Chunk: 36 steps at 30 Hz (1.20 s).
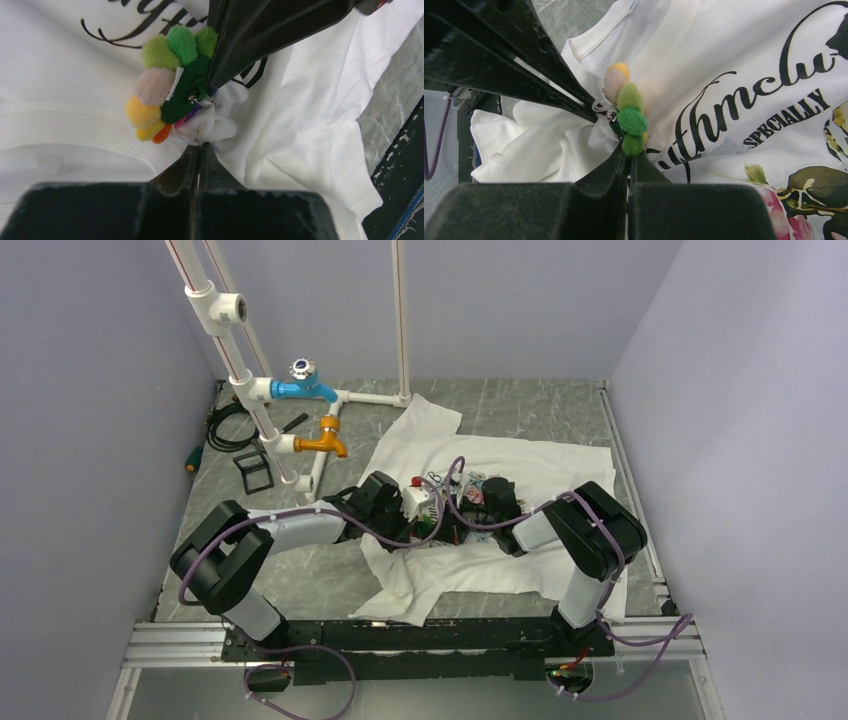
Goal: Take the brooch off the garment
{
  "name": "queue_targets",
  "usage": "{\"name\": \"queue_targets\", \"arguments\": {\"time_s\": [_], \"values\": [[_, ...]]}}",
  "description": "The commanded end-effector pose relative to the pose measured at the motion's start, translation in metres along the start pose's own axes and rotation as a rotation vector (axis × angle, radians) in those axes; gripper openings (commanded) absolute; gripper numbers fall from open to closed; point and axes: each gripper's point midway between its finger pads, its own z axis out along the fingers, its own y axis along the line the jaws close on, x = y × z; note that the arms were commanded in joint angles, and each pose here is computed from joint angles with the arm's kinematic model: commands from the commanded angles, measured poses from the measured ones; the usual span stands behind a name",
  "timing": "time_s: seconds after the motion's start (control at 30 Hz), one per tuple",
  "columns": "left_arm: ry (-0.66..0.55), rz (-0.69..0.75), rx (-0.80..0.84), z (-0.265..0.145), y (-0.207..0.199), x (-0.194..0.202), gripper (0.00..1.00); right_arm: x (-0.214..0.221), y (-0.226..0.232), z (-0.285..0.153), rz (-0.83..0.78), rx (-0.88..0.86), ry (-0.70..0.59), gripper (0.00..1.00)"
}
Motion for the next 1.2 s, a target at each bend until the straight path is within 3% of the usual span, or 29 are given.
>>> {"name": "queue_targets", "arguments": {"time_s": [0.0, 0.23, 0.37, 0.5, 0.57, 0.87, 1.17], "values": [[-0.177, 0.018, 0.003, -0.014, -0.007, -0.053, 0.0, -0.012, 0.001, 0.005, -0.006, -0.026, -0.031, 0.0], [-0.216, 0.021, -0.093, -0.03, 0.01, -0.059, 0.0, -0.009, 0.004, 0.005, 0.007, -0.04, -0.025, 0.0], [-0.217, 0.054, -0.028, -0.026, 0.0, -0.055, 0.0, -0.014, 0.008, 0.005, 0.019, -0.055, -0.042, 0.0], [-0.222, 0.098, 0.024, -0.031, -0.008, -0.052, 0.36, -0.02, 0.012, 0.004, 0.028, -0.073, -0.062, 0.0], [-0.25, 0.132, 0.032, -0.039, -0.01, -0.054, 0.42, -0.02, 0.015, 0.004, 0.027, -0.085, -0.064, 0.0], [-0.375, 0.313, -0.002, -0.055, -0.002, -0.058, 0.53, -0.019, 0.022, 0.001, -0.042, -0.137, -0.074, 0.0], [-0.359, 0.368, 0.032, -0.038, 0.007, -0.06, 0.52, -0.018, 0.029, 0.0, -0.091, -0.183, -0.082, 0.0]]}}
